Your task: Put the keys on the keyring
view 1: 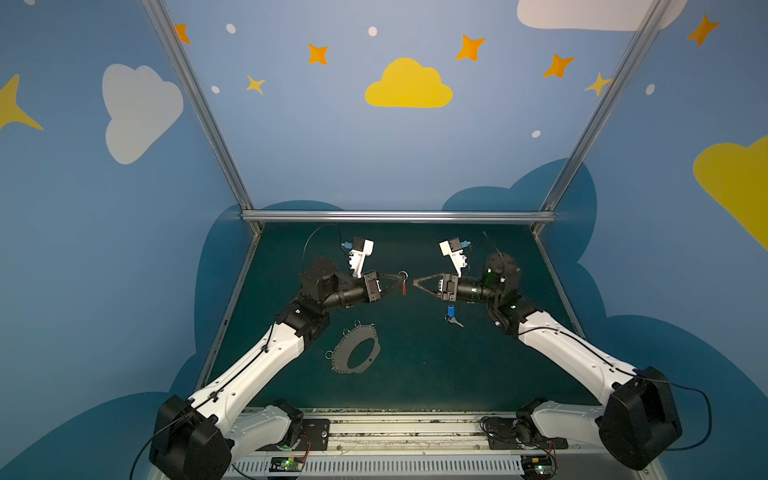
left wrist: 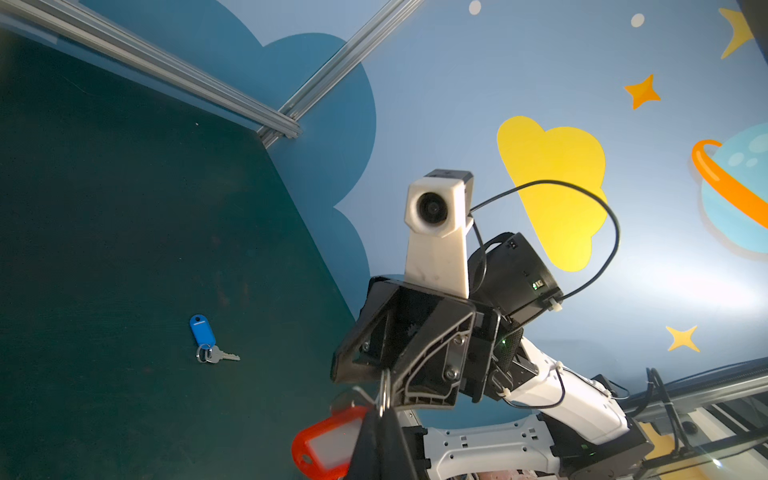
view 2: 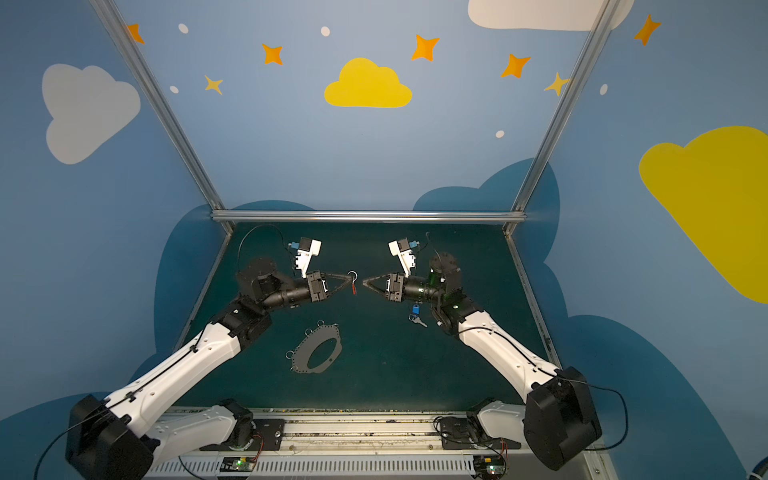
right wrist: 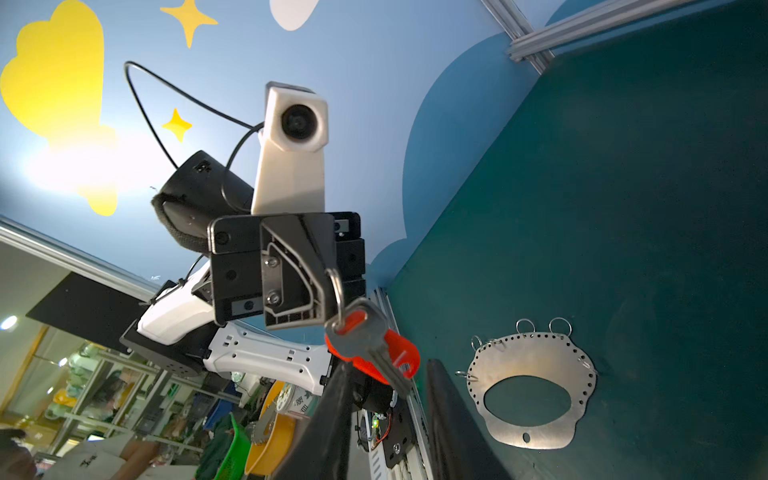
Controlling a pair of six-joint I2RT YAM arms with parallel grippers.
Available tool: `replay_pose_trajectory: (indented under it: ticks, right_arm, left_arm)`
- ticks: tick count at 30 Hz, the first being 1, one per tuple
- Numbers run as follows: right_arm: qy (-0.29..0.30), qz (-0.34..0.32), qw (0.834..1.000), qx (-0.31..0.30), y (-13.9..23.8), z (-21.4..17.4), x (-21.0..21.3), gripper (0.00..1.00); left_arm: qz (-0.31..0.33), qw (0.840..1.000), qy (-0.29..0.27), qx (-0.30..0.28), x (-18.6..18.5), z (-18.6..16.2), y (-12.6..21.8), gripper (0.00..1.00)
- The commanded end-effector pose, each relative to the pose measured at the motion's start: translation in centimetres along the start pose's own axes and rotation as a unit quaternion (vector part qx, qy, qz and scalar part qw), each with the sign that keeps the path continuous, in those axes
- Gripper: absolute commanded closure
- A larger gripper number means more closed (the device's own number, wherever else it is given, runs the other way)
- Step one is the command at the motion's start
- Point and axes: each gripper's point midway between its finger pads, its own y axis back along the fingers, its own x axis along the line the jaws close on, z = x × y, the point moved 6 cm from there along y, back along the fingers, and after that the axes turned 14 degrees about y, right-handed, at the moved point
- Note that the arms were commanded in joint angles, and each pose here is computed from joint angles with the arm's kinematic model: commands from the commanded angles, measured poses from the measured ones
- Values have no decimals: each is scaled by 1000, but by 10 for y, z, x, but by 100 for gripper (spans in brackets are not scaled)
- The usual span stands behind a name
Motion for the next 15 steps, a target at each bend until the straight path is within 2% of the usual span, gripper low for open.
replay_pose_trajectory:
  ticks: [1, 8, 15]
  right_arm:
    - [5, 13, 998, -58, -1, 18, 8, 68]
    - [-19, 26, 995, -96, -7, 25, 3, 69]
    - [-34, 45, 994, -95, -19, 25, -3, 72]
  left_arm:
    - [-11, 1000, -8, -23, -5, 4, 2, 96]
    - [-7, 999, 7, -46, 5, 7, 1, 96]
    - [-13, 998, 17, -54, 8, 10, -3, 96]
